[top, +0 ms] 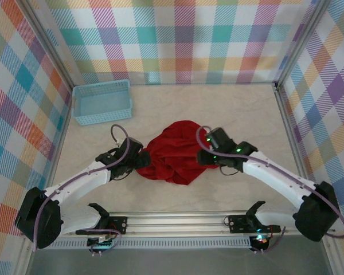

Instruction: Fold the inside-out t-shirt

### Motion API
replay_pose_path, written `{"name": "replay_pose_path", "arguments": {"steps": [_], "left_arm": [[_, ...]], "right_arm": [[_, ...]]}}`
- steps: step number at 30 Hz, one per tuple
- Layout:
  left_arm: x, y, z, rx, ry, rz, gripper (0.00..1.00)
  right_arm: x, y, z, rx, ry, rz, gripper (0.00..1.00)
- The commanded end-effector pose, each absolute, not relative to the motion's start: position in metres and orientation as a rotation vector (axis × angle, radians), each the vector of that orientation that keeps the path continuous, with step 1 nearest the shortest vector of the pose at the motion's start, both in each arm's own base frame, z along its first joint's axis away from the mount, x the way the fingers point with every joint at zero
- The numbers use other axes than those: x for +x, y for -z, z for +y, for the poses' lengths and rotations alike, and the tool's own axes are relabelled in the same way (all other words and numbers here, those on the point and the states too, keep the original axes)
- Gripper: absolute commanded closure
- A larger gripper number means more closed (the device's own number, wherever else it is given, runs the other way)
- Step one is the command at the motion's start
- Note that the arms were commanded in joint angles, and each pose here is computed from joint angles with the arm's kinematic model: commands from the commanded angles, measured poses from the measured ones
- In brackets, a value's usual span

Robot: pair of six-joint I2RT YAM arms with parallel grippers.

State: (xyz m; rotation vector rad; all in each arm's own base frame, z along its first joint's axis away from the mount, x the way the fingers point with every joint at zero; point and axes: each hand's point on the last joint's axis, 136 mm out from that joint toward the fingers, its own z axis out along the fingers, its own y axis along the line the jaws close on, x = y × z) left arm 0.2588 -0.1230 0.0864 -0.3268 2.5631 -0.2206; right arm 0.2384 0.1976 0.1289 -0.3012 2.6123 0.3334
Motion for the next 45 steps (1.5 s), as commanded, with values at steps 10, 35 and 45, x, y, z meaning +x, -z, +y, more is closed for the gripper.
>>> {"name": "replay_pose_path", "arguments": {"steps": [10,35,45], "left_arm": [[0.287,-0.055,-0.143,-0.419,0.526,2.627,0.22],[0.319,-0.243,-0.085,-0.416,0.478,2.193,1.0],[0.265,-0.217,-0.199,-0.09,0.89,2.22,0.96]], "right_arm": [[0.207,-0.095,0.364,-0.685,-0.663,2.606,0.24],[0.288,-0.25,0.234,-0.351,-0.491,2.329,1.0],[0.287,-0.218,0.183,-0.184,-0.452,2.389,1.0]]}}
